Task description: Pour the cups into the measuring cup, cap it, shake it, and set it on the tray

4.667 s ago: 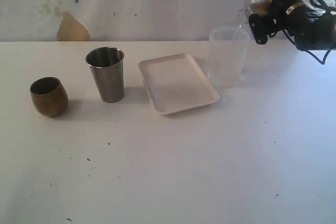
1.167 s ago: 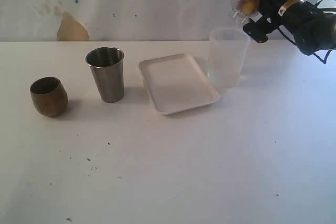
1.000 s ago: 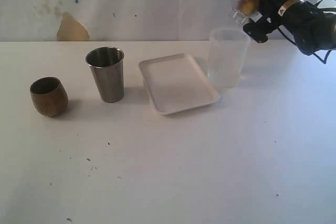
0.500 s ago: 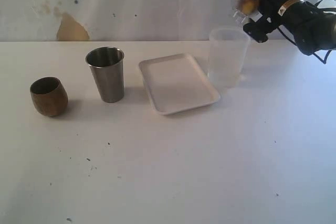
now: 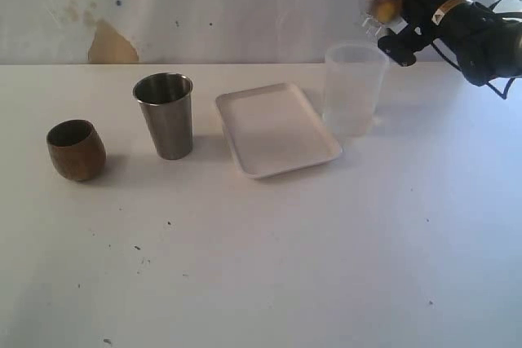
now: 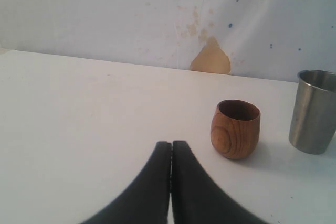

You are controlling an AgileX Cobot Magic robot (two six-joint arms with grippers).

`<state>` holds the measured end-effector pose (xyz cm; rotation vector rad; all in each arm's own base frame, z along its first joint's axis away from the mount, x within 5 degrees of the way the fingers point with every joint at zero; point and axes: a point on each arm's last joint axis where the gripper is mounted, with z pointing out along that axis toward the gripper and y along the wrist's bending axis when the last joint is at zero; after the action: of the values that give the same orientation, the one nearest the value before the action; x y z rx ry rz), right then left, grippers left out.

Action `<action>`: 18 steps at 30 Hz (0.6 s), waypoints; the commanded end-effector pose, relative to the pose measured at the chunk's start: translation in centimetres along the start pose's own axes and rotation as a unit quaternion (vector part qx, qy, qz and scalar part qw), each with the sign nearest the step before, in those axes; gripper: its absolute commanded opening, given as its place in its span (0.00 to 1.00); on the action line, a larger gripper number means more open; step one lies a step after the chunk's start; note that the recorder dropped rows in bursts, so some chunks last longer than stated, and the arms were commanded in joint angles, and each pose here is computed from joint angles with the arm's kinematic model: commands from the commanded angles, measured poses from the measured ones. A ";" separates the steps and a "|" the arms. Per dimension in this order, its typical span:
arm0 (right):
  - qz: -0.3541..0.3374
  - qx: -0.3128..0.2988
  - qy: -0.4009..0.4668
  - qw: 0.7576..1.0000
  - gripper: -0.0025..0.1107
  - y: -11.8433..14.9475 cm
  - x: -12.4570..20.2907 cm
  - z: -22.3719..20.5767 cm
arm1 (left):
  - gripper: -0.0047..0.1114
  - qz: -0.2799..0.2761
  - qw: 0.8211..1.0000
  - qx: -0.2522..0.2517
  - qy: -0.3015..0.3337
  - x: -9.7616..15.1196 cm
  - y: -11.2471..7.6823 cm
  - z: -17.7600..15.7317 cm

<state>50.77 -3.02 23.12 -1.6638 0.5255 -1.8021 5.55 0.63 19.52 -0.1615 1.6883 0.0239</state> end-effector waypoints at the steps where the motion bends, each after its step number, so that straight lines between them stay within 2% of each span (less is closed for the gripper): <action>1: 0.001 0.024 0.022 0.999 0.02 -0.8 1.0 0.1 | 0.05 0.000 1.000 0.001 -0.005 0.0 0.0 0.0; 7: 0.054 0.015 0.015 0.998 0.02 -0.6 0.9 0.1 | 0.05 0.000 1.000 0.001 -0.005 0.0 0.0 0.0; 15: 0.054 0.008 0.011 0.998 0.02 -0.5 0.8 0.1 | 0.05 0.000 1.000 0.001 -0.005 0.0 0.0 0.0; 18: 0.055 -0.019 -0.003 0.998 0.02 0.0 0.5 0.1 | 0.05 0.000 1.000 0.001 -0.005 0.0 0.0 0.0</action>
<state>50.83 -3.13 22.72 -1.6529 0.6294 -1.7092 5.55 0.63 19.52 -0.1615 1.6883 0.0239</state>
